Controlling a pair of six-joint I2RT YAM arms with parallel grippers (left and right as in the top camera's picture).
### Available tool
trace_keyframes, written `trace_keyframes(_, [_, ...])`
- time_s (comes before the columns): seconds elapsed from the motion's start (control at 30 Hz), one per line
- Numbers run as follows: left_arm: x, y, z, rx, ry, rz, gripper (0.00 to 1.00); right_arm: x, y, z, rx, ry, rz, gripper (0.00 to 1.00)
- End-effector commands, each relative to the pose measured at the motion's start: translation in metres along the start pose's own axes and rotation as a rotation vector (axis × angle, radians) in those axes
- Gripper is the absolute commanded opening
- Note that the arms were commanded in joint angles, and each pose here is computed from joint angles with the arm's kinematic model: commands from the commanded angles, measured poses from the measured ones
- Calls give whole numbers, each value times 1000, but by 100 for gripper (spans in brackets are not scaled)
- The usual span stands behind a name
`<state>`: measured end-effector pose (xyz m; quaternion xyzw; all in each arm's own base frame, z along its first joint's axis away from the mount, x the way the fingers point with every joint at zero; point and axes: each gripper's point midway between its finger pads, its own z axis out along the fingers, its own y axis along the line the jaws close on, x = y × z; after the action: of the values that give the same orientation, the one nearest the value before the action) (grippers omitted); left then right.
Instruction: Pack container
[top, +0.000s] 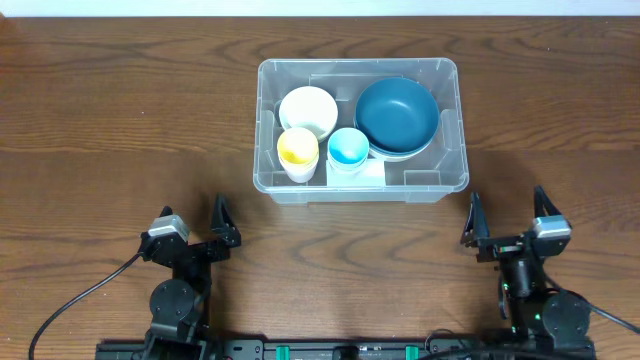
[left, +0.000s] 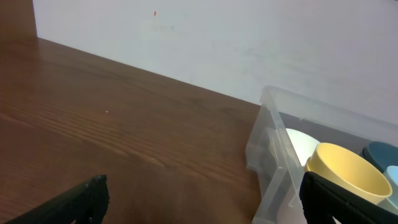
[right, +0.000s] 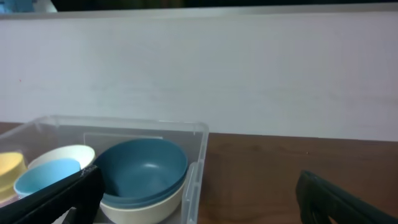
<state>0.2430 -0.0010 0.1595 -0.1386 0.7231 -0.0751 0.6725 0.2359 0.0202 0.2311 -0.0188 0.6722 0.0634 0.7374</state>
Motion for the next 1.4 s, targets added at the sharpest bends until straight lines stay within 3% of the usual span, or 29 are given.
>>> trace_keyframes(0.0, [16, 8, 1, -27, 40, 30, 98, 9, -2, 1, -1, -6, -25, 99])
trace_keyframes(0.27, [16, 8, 1, -27, 40, 30, 98, 52, -12, 4, 32, 77, -30, 99])
trace_keyframes(0.53, [16, 8, 1, -27, 40, 30, 98, 71, -14, 2, 36, 158, -121, 99])
trace_keyframes(1.37, [16, 8, 1, -27, 40, 30, 98, 72, -18, 2, 59, 163, -122, 99])
